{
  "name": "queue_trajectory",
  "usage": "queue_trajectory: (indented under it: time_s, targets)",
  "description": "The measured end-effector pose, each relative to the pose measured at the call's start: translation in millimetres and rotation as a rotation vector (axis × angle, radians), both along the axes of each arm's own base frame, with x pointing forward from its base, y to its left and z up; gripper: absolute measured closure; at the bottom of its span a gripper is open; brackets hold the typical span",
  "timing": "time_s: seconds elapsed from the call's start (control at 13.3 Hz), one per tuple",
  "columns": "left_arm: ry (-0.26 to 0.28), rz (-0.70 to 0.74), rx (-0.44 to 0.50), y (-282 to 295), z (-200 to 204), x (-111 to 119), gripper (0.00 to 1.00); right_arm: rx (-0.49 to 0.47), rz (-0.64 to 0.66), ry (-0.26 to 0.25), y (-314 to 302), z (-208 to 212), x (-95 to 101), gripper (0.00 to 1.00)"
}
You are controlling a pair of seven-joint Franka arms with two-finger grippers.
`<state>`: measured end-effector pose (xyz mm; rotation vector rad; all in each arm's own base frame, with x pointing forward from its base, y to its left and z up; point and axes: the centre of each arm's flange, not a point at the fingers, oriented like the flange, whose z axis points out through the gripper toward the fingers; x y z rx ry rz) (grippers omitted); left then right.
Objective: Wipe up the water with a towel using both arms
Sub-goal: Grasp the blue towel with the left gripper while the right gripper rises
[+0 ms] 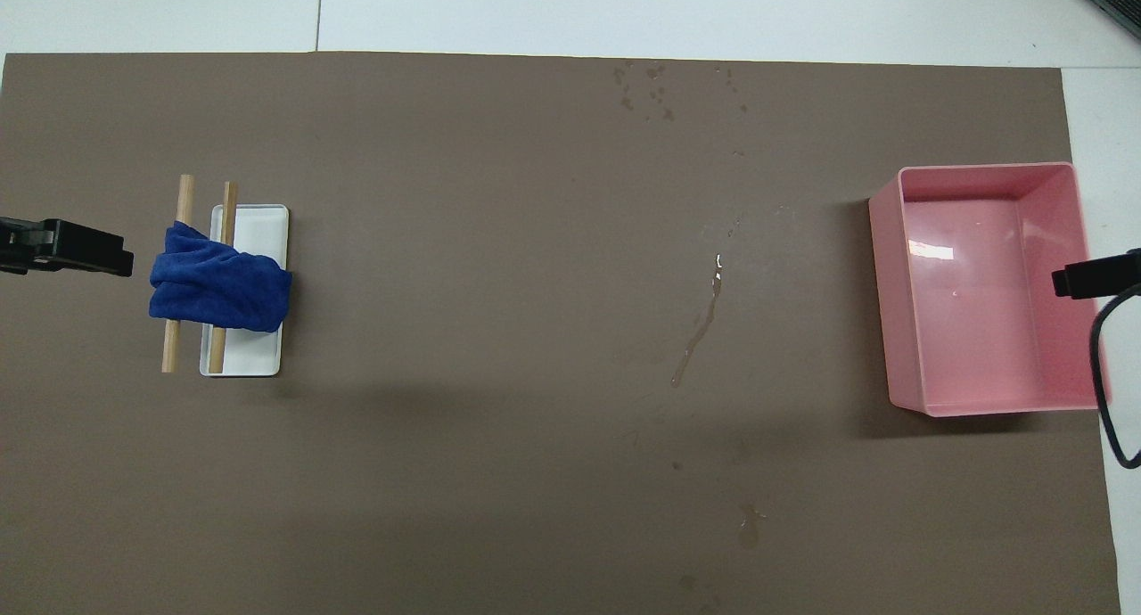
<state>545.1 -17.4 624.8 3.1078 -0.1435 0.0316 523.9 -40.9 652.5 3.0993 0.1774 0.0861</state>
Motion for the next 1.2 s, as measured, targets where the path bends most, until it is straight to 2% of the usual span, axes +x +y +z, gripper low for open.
queue_trajectory:
  time_s: [0.3,0.45,0.6,0.67,0.82,0.97,1.2]
  targets:
    - [-0.006,0.002,0.0,0.6,-0.9,0.7,0.0,0.0,0.0,0.002,0.1,-0.4,-0.2,0.0]
    - [-0.068,0.018,-0.001,8.1,-12.3,6.7,0.0,0.0,0.0,0.001,0.1,-0.2,-0.4,0.0]
    - [-0.141,0.047,0.002,22.0,-41.8,10.6,0.0,0.0,0.0,0.003,0.4,-0.3,-0.6,0.0]
    - [-0.166,0.059,0.004,28.4,-58.0,13.2,0.0,0.0,0.002,0.003,1.2,-0.5,-0.6,0.0]
    - [-0.183,0.064,0.037,37.2,-90.4,21.4,0.0,0.009,0.024,0.003,5.7,-0.7,-0.2,0.0]
    - [-0.196,0.067,0.054,37.4,-131.5,31.4,0.0,0.049,0.129,0.0,15.2,-0.6,0.4,0.0]
    - [-0.201,0.076,0.051,33.2,-183.6,30.7,0.0,0.066,0.346,-0.006,29.7,0.3,0.5,0.0]
